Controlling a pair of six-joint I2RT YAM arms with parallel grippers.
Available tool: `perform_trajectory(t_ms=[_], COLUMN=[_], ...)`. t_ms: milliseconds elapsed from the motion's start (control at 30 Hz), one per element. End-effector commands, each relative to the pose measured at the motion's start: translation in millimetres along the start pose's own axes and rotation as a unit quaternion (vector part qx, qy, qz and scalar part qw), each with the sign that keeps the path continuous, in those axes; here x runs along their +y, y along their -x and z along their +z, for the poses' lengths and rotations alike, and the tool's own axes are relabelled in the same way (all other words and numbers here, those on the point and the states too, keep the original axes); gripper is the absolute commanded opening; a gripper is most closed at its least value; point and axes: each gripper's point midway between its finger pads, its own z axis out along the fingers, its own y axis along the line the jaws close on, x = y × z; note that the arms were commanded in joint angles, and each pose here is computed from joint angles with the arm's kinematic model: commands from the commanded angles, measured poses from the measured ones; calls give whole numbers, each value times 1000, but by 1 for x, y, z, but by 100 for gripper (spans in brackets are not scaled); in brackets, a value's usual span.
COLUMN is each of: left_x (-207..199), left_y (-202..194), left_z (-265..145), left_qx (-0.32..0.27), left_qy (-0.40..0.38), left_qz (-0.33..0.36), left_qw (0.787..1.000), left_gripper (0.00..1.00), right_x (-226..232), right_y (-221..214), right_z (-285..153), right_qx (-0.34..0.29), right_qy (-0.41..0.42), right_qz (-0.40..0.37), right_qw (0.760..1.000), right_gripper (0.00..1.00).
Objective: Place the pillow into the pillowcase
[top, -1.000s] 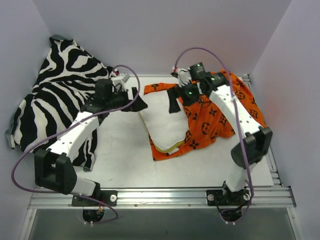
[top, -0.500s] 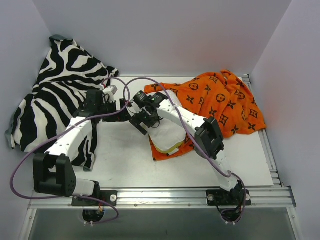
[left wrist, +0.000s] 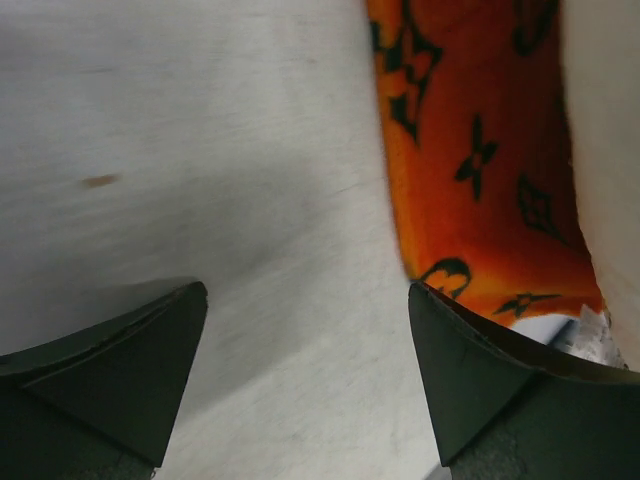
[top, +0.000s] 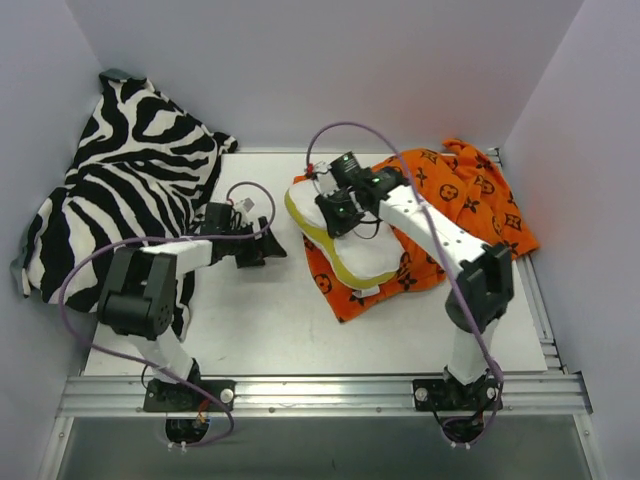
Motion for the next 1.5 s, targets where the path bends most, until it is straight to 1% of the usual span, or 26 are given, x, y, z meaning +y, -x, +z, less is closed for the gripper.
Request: perform_trajectory(t_ms=[0, 133, 267, 367, 433, 467, 500, 533, 567, 600, 667, 700, 733, 833, 933, 1033, 1067, 1133, 1167, 1200, 1233, 1267, 1300, 1367, 1400, 1467], left_x=[-61, -94, -73, -75, -84, -83, -82, -85, -73, -57, -57, -37, -36, -13, 10, 13, 12, 6, 4, -1, -9, -9, -15, -26, -30, -39], left_y=[25, 24, 18, 21, 27, 32, 34, 40, 48, 38, 41, 20, 20, 3, -19, -29, -31, -37, -39, -35, -29, -19, 4, 37, 51, 71], left_z=[29, 68, 110, 128, 132, 129, 124, 109, 98, 88, 56, 38, 18, -21, -37, -44, -46, -46, -46, -48, -51, -54, -54, -56, -53, -36], left_qx=[-33, -17, -9, -9, -3, -4, 0, -5, -11, 16, 25, 70, 66, 89, 116, 126, 128, 136, 143, 144, 139, 123, 84, 30, 12, 9], left_qy=[-124, -171, -133, -130, -147, -151, -150, -156, -143, -107, -97, -52, -45, -3, 29, 28, 26, 14, 4, -7, -31, -34, -45, -62, -62, -63], left_qz=[11, -14, -71, -74, -71, -71, -74, -64, -69, -90, -32, -52, -7, 7, 11, 17, 19, 32, 32, 43, 47, 48, 73, 125, 168, 212], left_qw=[992, 985, 988, 989, 987, 986, 986, 986, 987, 990, 994, 995, 997, 996, 993, 992, 991, 990, 989, 989, 989, 991, 993, 990, 984, 975], left_gripper=[94, 93, 91, 87, 59, 46, 19, 4, 0, 0, 0, 0, 0, 0, 0, 0, 0, 0, 0, 13, 31, 46, 61, 73, 79, 83], right_x=[20, 22, 17, 14, 12, 6, -1, -12, -28, -38, -55, -60, -62, -55, -47, -45, -44, -42, -42, -49, -48, -50, -52, -53, -54, -50], right_y=[7, -10, -14, -21, -30, -45, -55, -64, -86, -97, -118, -128, -128, -127, -106, -111, -124, -131, -135, -138, -146, -146, -148, -153, -147, -112], right_z=[-64, -81, -105, -123, -130, -120, -118, -113, -96, -84, -64, -45, -37, -7, 9, 20, 20, 11, -2, -11, -18, -33, -42, -59, -64, -74], right_qx=[-65, -70, -95, -115, -123, -103, -96, -84, -53, -29, 15, 46, 55, 85, 80, 132, 165, 185, 190, 187, 189, 173, 166, 160, 146, 82], right_qy=[31, 38, 40, 53, 50, 35, 17, -2, -43, -64, -87, -90, -87, -53, -32, -37, -30, -5, 5, 11, 25, 32, 48, 47, 47, 42], right_qz=[-15, 10, 39, 56, 50, 47, 38, 34, 29, 12, 24, 29, 35, 70, 83, 75, 76, 72, 56, 58, 49, 17, -3, -39, -64, -67], right_qw=[997, 997, 994, 990, 990, 993, 995, 996, 997, 997, 996, 994, 994, 992, 993, 988, 983, 980, 980, 981, 981, 984, 985, 985, 986, 993], right_gripper=[0, 0, 0, 0, 0, 0, 0, 0, 0, 0, 0, 0, 0, 0, 0, 0, 2, 14, 15, 20, 32, 38, 51, 64, 79, 91])
